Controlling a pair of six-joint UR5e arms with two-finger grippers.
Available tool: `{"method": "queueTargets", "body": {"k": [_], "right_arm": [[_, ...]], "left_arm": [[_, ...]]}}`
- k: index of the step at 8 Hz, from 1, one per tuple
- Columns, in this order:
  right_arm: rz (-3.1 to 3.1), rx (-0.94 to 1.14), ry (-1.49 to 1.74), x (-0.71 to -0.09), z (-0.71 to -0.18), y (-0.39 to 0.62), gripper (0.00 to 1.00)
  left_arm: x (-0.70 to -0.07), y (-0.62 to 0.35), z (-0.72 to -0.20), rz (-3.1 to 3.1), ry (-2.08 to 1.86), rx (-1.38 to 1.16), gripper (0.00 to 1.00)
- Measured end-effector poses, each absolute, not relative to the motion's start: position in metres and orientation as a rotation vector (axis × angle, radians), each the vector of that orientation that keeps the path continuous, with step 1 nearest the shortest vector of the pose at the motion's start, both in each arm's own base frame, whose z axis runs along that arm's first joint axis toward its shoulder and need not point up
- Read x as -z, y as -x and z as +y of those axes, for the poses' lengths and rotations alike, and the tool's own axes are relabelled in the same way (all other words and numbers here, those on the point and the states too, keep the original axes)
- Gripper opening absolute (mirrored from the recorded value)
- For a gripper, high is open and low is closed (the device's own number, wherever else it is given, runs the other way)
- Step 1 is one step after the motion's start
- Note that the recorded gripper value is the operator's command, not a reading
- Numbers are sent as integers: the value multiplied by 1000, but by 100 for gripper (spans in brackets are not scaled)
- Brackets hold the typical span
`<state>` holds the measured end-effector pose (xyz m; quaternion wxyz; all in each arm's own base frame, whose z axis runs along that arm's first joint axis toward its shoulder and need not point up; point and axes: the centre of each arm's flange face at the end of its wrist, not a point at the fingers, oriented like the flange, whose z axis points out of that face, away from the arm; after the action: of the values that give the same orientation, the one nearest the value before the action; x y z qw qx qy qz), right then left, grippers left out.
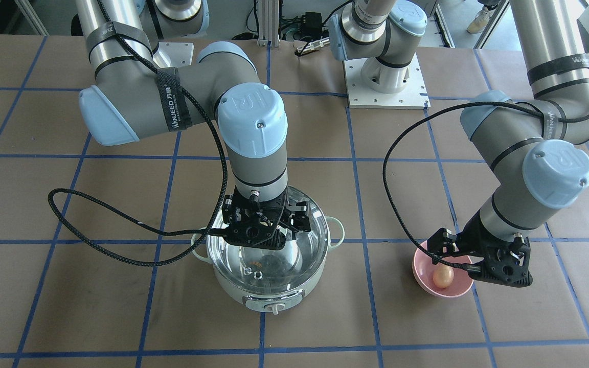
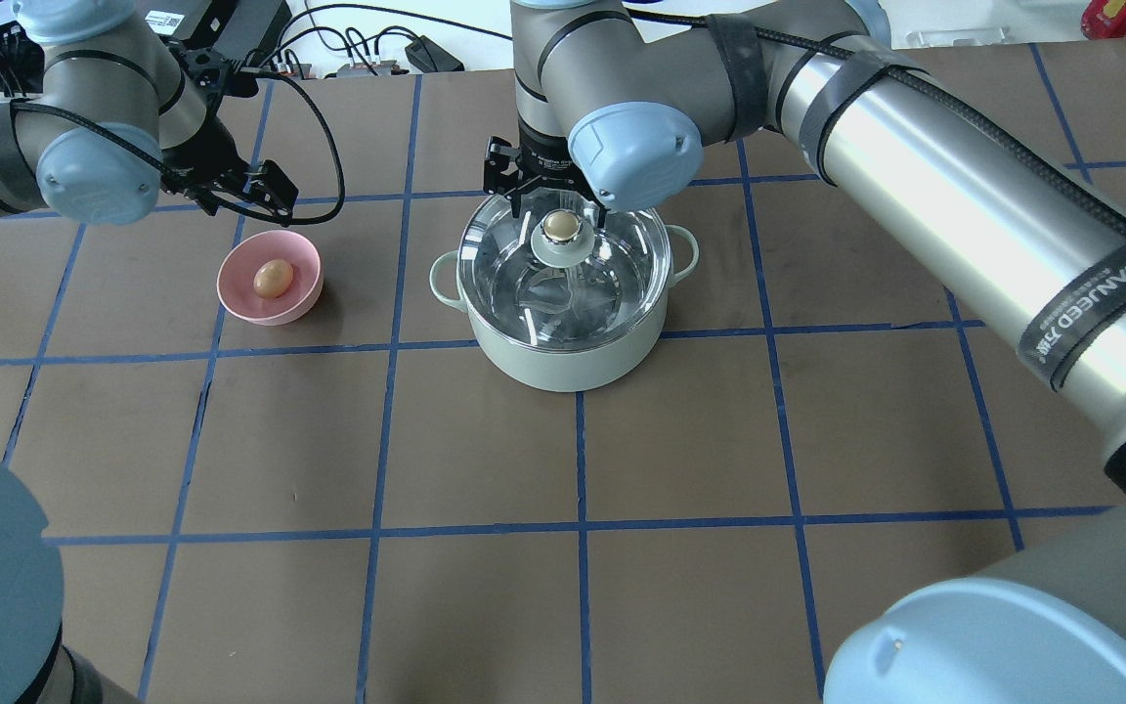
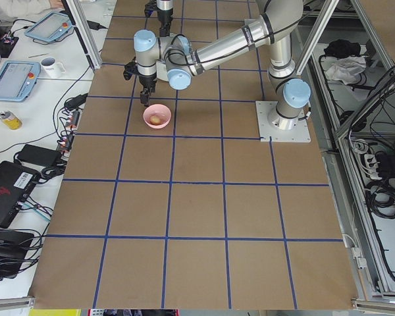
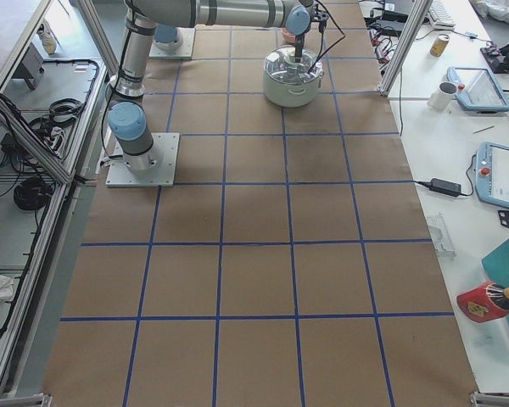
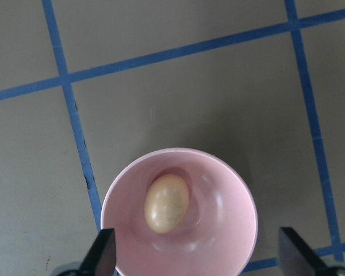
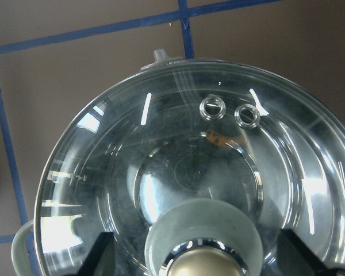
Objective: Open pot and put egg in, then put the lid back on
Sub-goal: 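Lift the lid off with the right gripper while the left gripper descends to the egg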
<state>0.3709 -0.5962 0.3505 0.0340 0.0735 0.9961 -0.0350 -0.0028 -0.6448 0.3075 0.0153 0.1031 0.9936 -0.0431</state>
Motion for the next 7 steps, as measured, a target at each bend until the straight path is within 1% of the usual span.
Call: {"method": "queueTargets", "body": {"k": [1, 2, 4, 7], "right_arm": [[3067, 96, -226, -347, -595, -371, 65], [3067, 92, -228, -346, -593, -370, 51], [3054, 80, -238, -347, -592, -372, 0], [3032, 63, -242, -348, -591, -373, 0]], "left_arm": [[-294, -5, -644, 3105, -348, 104, 100], [-282, -14, -642, 3112, -359, 78, 97], [-266, -21, -640, 3117, -363, 50, 96], [-237, -23, -640, 3130, -363, -17, 96]]}}
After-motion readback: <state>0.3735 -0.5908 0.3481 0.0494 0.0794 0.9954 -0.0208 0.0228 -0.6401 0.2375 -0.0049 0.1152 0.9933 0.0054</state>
